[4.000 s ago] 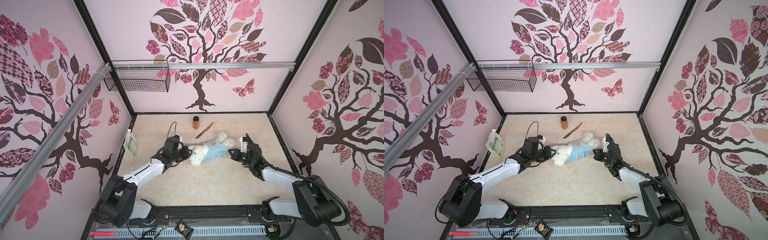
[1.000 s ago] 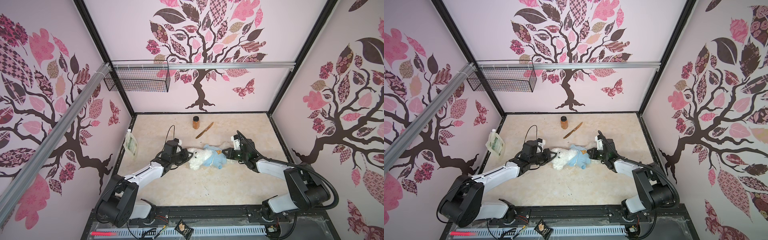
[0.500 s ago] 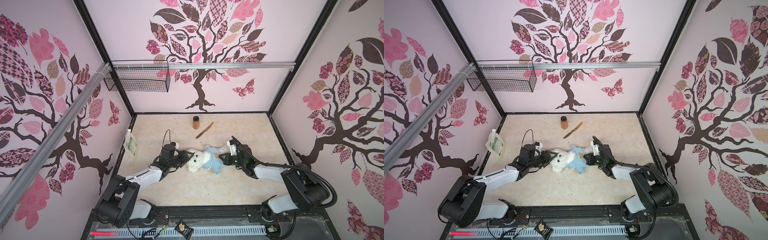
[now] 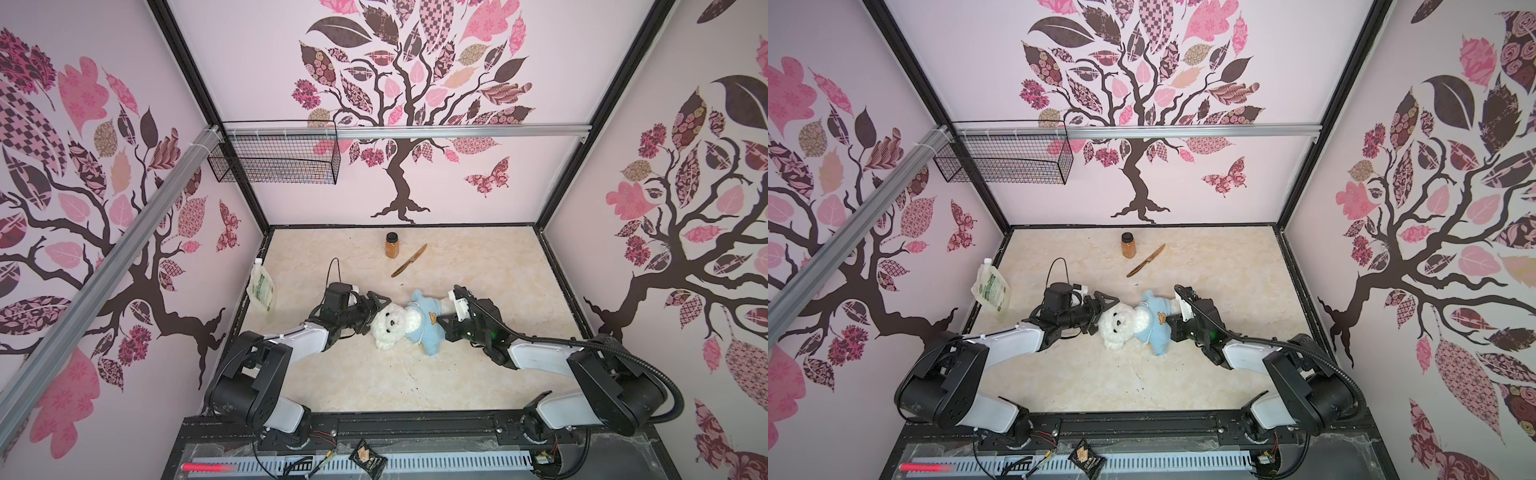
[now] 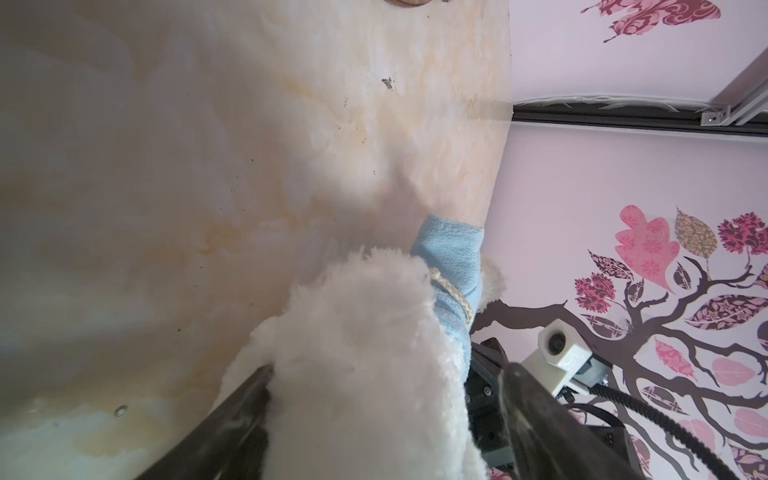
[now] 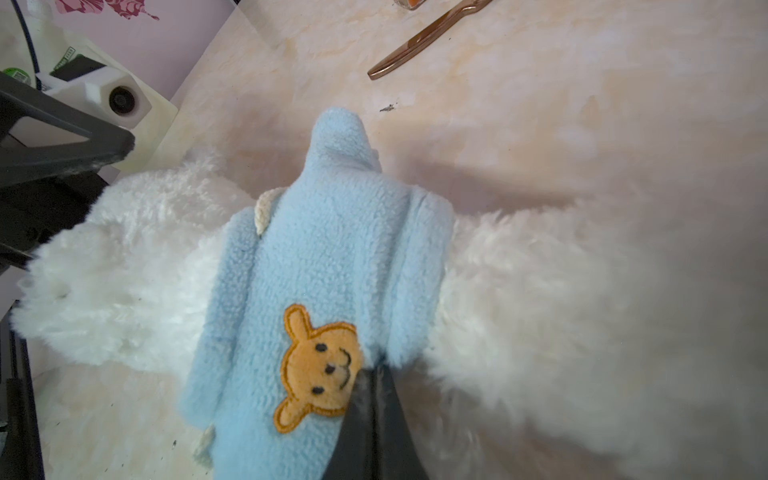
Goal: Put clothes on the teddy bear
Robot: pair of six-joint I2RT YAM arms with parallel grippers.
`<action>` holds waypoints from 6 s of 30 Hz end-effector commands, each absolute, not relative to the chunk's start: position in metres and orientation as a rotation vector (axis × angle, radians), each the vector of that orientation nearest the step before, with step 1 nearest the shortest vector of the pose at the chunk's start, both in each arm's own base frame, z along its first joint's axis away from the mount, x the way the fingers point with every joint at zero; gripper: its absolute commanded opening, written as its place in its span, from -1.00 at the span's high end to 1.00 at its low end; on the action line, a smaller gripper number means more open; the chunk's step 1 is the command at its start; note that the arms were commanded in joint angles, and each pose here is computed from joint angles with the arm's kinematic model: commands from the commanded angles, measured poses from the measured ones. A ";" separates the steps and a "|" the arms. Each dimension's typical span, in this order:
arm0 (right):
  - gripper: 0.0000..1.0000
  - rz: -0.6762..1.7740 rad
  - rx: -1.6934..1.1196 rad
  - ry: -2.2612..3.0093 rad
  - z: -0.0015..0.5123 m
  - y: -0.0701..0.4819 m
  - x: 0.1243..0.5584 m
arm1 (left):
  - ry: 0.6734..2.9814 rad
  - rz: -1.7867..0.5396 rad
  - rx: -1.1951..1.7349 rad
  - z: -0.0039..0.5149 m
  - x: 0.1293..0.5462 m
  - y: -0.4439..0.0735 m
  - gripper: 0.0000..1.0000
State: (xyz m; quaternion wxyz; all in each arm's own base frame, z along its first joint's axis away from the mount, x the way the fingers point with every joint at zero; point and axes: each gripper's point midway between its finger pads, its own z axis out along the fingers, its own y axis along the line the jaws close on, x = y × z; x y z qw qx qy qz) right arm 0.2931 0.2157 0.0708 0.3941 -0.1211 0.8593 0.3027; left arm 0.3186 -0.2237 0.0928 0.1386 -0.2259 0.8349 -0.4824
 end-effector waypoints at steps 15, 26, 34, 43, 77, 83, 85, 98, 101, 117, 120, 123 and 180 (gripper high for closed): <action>0.14 0.600 -0.187 2.132 0.122 0.184 0.306 | 2.290 -1.389 -0.299 0.120 0.324 -0.250 0.93; 0.12 1.003 -0.062 2.178 0.161 0.179 0.323 | 2.163 -1.219 0.016 0.141 0.305 -0.261 1.00; 0.26 1.024 -0.008 2.243 0.124 0.179 0.319 | 2.175 -1.211 0.018 0.139 0.303 -0.260 1.00; 0.49 1.036 0.030 2.297 0.096 0.180 0.318 | 2.177 -1.213 0.015 0.139 0.303 -0.261 1.00; 0.25 0.921 0.031 2.168 0.118 0.161 0.332 | 2.384 -1.159 -0.280 0.111 0.320 -0.239 0.88; 0.14 0.774 -0.040 2.149 0.131 0.163 0.325 | 2.387 -1.134 -0.462 0.108 0.340 -0.218 0.11; 0.13 0.742 -0.025 2.159 0.127 0.158 0.322 | 2.383 -1.087 -0.473 0.112 0.346 -0.211 -0.04; -0.21 0.730 -0.116 2.179 0.130 0.161 0.288 | 2.347 -0.709 -0.393 0.139 0.331 -0.156 -0.68; -0.25 0.693 -0.142 2.180 0.137 0.159 0.285 | 2.357 -0.724 -0.382 0.139 0.316 -0.156 -0.64; -0.27 0.788 -0.218 2.374 0.083 0.195 0.260 | 2.213 -0.765 0.480 0.166 0.229 -0.257 -0.39; -0.28 0.838 -0.244 2.444 0.065 0.205 0.258 | 2.142 -0.771 0.612 0.164 0.216 -0.281 -0.34; -0.26 0.905 -0.254 2.490 0.050 0.214 0.253 | 2.109 -0.719 0.762 0.147 0.201 -0.299 -0.34; -0.17 0.748 -0.456 2.086 0.146 0.215 0.285 | 2.449 -1.124 0.274 0.131 0.261 -0.330 0.96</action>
